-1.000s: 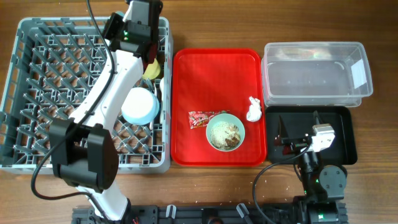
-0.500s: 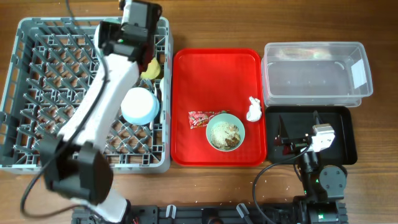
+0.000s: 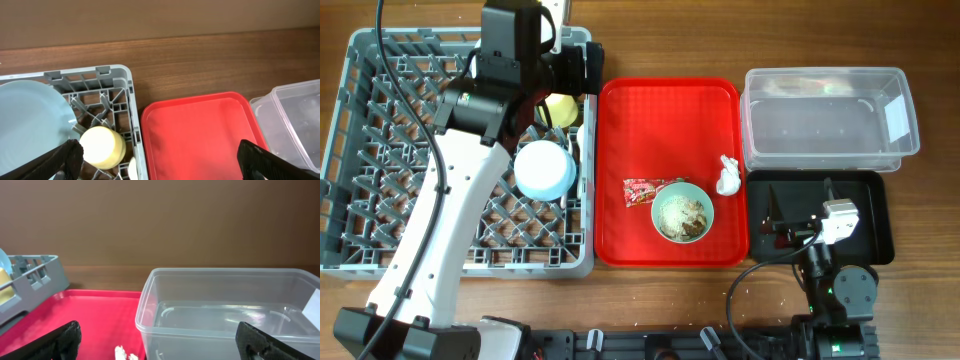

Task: Sort waste into correct bins and load items into the dishwasher rack
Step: 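Move the right gripper to the white tissue and grasp it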

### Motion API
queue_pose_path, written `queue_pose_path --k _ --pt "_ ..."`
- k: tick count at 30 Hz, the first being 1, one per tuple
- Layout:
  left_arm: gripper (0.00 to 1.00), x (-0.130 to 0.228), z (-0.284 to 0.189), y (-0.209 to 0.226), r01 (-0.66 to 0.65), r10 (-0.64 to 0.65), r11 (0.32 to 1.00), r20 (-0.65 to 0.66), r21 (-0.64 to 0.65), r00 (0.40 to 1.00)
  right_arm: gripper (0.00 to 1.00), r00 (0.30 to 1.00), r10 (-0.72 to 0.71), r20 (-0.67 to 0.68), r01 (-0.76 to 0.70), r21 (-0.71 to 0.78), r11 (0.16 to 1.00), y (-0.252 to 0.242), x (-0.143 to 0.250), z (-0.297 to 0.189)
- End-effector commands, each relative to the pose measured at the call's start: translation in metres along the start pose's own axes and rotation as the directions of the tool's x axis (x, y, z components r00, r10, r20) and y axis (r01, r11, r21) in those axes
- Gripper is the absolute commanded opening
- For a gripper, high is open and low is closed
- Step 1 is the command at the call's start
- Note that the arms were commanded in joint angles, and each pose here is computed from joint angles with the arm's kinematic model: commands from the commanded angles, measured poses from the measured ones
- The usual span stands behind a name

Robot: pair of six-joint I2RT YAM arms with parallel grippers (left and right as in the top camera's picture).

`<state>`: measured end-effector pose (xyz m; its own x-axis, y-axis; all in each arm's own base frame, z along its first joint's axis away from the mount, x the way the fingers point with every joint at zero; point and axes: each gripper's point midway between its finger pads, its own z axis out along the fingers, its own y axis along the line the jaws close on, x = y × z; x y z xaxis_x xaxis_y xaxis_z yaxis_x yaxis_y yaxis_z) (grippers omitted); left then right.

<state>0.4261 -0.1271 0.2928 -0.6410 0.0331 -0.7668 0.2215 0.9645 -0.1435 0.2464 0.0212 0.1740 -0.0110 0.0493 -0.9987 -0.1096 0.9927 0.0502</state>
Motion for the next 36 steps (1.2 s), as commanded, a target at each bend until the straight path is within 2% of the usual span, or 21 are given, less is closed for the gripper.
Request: queue_pose_path --k 1,2,5,7,9,11,14,17,18,19,20,21,25,28,29,32,34,35,36 --pt "1.0 0.001 0.001 -0.003 0.018 -0.017 1.0 -0.006 0.019 1.0 0.99 0.918 0.395 -0.039 -0.396 -0.131 0.909 0.023 -0.004 -0.002" --pt "1.0 0.001 0.001 -0.003 0.018 -0.017 1.0 -0.006 0.019 1.0 1.0 0.867 0.495 -0.057 -0.498 -0.13 0.858 0.024 -0.004 -0.002" --pt "1.0 0.001 0.001 -0.003 0.018 -0.018 1.0 -0.006 0.019 1.0 1.0 0.91 0.395 -0.129 -0.415 -0.227 0.881 0.045 -0.001 -0.006" --pt "1.0 0.001 0.001 -0.003 0.018 -0.017 1.0 -0.006 0.019 1.0 1.0 0.896 0.397 -0.2 -0.432 -0.177 0.884 0.043 -0.008 -0.01" --pt "1.0 0.001 0.001 -0.003 0.018 -0.018 1.0 -0.006 0.019 1.0 1.0 0.887 0.377 -0.266 -0.427 -0.164 0.889 0.048 -0.042 -0.01" --pt "1.0 0.001 0.001 -0.003 0.018 -0.018 1.0 -0.006 0.019 1.0 1.0 0.865 0.317 -0.389 -0.399 -0.15 0.904 0.054 -0.075 -0.005" --pt "1.0 0.001 0.001 -0.003 0.018 -0.018 1.0 -0.006 0.019 1.0 1.0 0.704 0.338 -0.625 -0.46 -0.038 0.887 0.06 -0.105 0.005" --pt "1.0 0.001 0.001 -0.003 0.018 -0.017 1.0 -0.006 0.018 1.0 1.0 0.512 0.373 -0.774 -0.556 0.033 0.83 0.073 -0.09 0.024" --pt "1.0 0.001 0.001 -0.003 0.018 -0.017 1.0 -0.006 0.019 1.0 0.92 0.437 0.365 -0.822 -0.599 0.036 0.8 0.084 -0.08 0.022" --pt "1.0 0.001 0.001 -0.003 0.018 -0.018 1.0 -0.006 0.019 1.0 0.82 0.398 0.358 -0.845 -0.602 0.054 0.797 0.087 -0.071 0.022" --pt "1.0 0.001 0.001 -0.003 0.018 -0.017 1.0 -0.006 0.019 1.0 0.78 0.347 0.34 -0.874 -0.573 0.089 0.815 0.089 -0.054 0.022" --pt "1.0 0.001 0.001 -0.003 0.018 -0.018 1.0 -0.006 0.018 1.0 0.77 0.321 0.315 -0.893 -0.537 0.102 0.837 0.093 -0.043 0.019" --pt "1.0 0.001 0.001 -0.003 0.018 -0.017 1.0 -0.006 0.018 1.0 0.76 0.306 0.197 -0.931 -0.39 0.066 0.919 0.118 -0.014 0.004" --pt "1.0 0.001 0.001 -0.003 0.018 -0.018 1.0 -0.006 0.018 1.0 0.72 0.376 0.074 -0.924 -0.298 -0.045 0.954 0.151 -0.001 0.001" --pt "1.0 0.001 0.001 -0.003 0.018 -0.017 1.0 -0.006 0.018 1.0 0.69 0.42 0.048 -0.906 -0.215 -0.047 0.976 0.154 0.004 0.006" --pt "1.0 0.001 0.001 -0.003 0.018 -0.018 1.0 -0.006 0.018 1.0 0.69 0.465 0.134 -0.875 -0.033 0.134 0.99 0.136 0.029 0.027" --pt "1.0 0.001 0.001 -0.003 0.018 -0.018 1.0 -0.006 0.018 1.0 0.67 0.482 0.119 -0.868 0.096 0.187 0.978 0.122 0.048 0.042" --pt "1.0 0.001 0.001 -0.003 0.018 -0.018 1.0 -0.006 0.018 1.0 0.61 0.481 0.1 -0.871 0.17 0.204 0.964 0.115 0.063 0.05" --pt "1.0 0.001 0.001 -0.003 0.018 -0.017 1.0 -0.006 0.018 1.0 0.6 0.475 0.086 -0.876 0.241 0.223 0.945 0.105 0.076 0.056"
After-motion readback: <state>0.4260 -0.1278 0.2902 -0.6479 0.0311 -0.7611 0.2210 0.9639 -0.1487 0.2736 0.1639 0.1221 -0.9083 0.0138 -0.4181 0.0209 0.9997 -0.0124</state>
